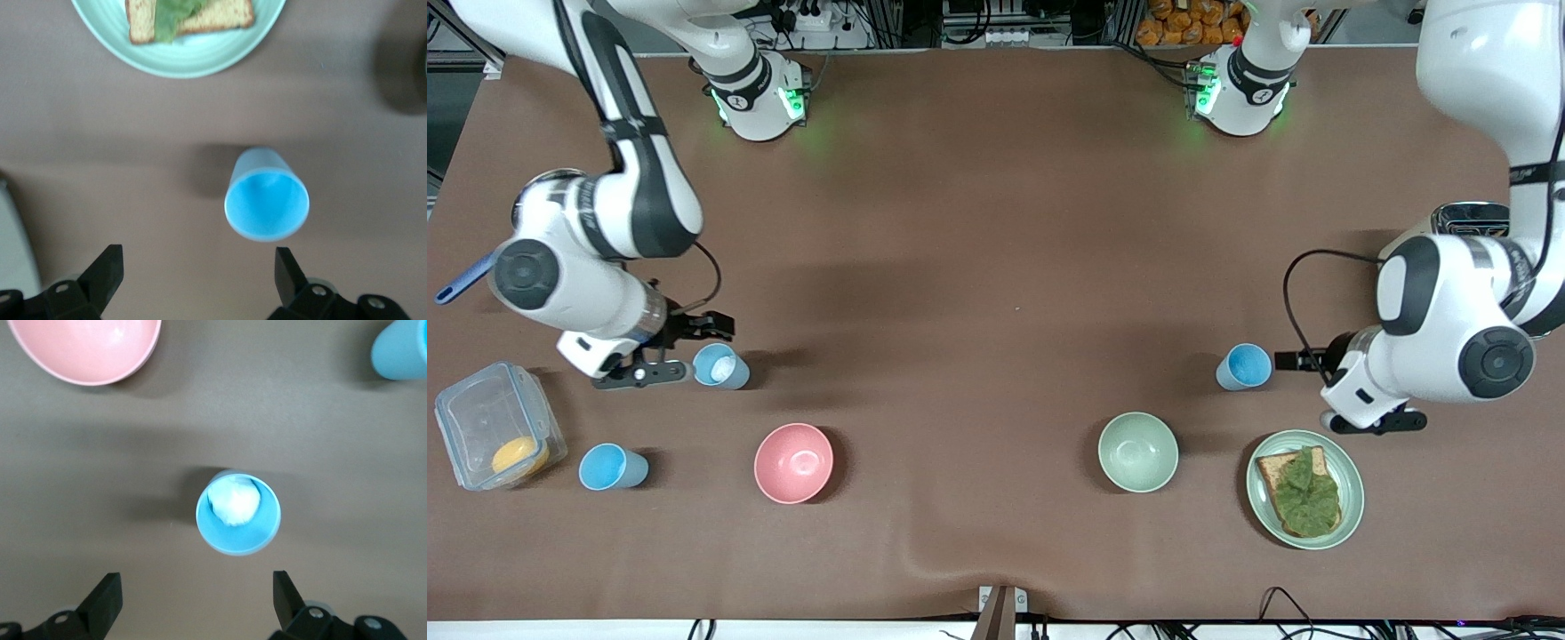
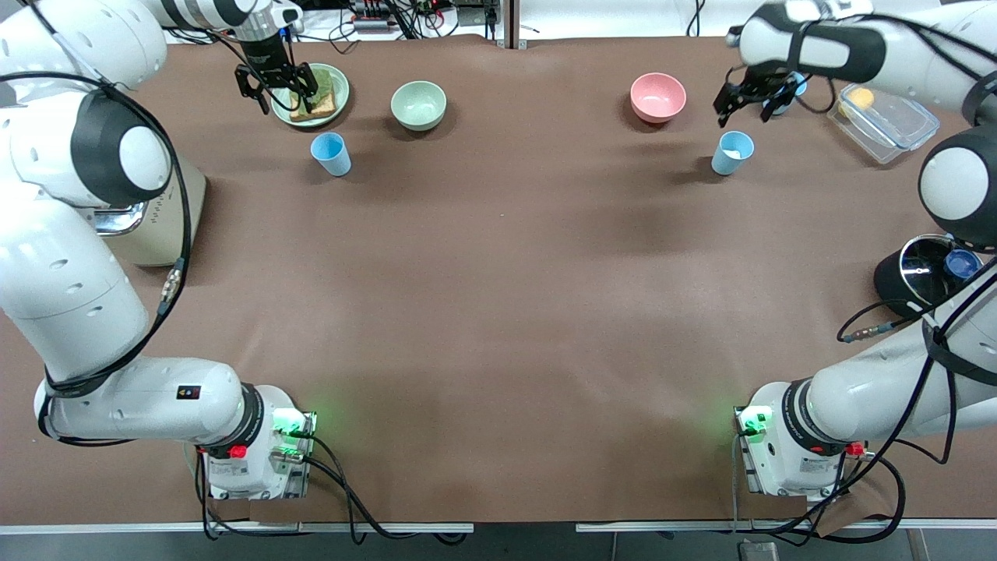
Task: Stack blue cups with both arms
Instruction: 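Grasp the blue cups with both grippers and lift them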
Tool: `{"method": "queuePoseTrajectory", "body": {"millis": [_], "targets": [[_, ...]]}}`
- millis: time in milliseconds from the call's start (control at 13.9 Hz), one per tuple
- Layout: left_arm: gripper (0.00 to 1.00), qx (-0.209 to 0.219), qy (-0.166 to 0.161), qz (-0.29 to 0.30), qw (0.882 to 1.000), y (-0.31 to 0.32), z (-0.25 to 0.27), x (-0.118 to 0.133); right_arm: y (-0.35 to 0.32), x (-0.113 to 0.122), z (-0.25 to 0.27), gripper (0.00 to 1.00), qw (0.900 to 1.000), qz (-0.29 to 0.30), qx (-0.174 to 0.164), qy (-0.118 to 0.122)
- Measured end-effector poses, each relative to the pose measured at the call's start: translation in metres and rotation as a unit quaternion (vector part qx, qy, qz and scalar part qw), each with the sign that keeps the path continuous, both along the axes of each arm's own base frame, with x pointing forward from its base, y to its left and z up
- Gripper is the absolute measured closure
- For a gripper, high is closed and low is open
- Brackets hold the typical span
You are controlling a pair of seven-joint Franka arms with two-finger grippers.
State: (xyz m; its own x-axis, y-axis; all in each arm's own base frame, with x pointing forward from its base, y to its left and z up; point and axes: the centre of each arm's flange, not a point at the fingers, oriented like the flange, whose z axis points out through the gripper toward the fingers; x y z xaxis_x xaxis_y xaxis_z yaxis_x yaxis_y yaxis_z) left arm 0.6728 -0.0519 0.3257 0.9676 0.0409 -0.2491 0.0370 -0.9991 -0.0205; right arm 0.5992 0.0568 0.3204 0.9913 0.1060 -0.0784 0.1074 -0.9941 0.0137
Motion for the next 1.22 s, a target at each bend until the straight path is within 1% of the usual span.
{"method": "queuePoseTrajectory", "body": {"millis": [72, 216, 288, 432, 576, 719, 791, 863, 935, 1079, 1223], "targets": [[0.00, 0.000, 0.003, 0.001, 1.000, 0.001, -0.010, 0.001, 0.003, -0.001, -0.015, 0.00, 1.000, 0.000, 0.000, -0.006], [0.00, 0.001, 0.011, 0.008, 1.000, 0.001, -0.028, 0.002, 0.006, -0.002, -0.033, 0.00, 1.000, -0.001, -0.002, -0.008], [0.00, 0.004, 0.010, 0.021, 1.000, 0.000, -0.036, 0.003, 0.006, -0.001, -0.039, 0.00, 1.000, 0.000, -0.002, -0.008], [0.00, 0.004, -0.002, 0.048, 0.999, -0.002, -0.047, 0.008, 0.008, 0.002, -0.049, 0.00, 1.000, 0.002, -0.002, -0.016], [0.00, 0.002, -0.005, 0.053, 0.999, -0.002, -0.052, 0.009, 0.008, 0.003, -0.060, 0.00, 1.000, 0.009, -0.008, -0.017], [0.00, 0.002, -0.002, 0.053, 0.999, -0.002, -0.056, 0.008, 0.007, 0.002, -0.075, 0.19, 1.000, -0.006, -0.013, -0.009], [0.00, 0.002, 0.000, 0.053, 0.999, -0.002, -0.058, 0.007, 0.007, 0.001, -0.082, 0.32, 1.000, -0.023, -0.017, -0.005], [0.00, 0.003, 0.002, 0.054, 0.999, -0.002, -0.060, 0.007, 0.009, 0.000, -0.088, 0.42, 0.999, -0.035, -0.020, -0.002], [0.00, 0.003, 0.002, 0.054, 0.999, -0.001, -0.060, 0.007, 0.010, 0.001, -0.093, 0.55, 0.999, -0.038, -0.023, -0.001], [0.00, 0.003, 0.001, 0.054, 0.999, -0.001, -0.059, 0.007, 0.012, 0.006, -0.096, 0.77, 0.999, -0.037, -0.027, -0.004], [0.00, 0.002, -0.002, 0.055, 0.999, -0.001, -0.057, 0.008, 0.012, 0.016, -0.092, 0.96, 0.999, -0.031, -0.032, -0.015]]}}
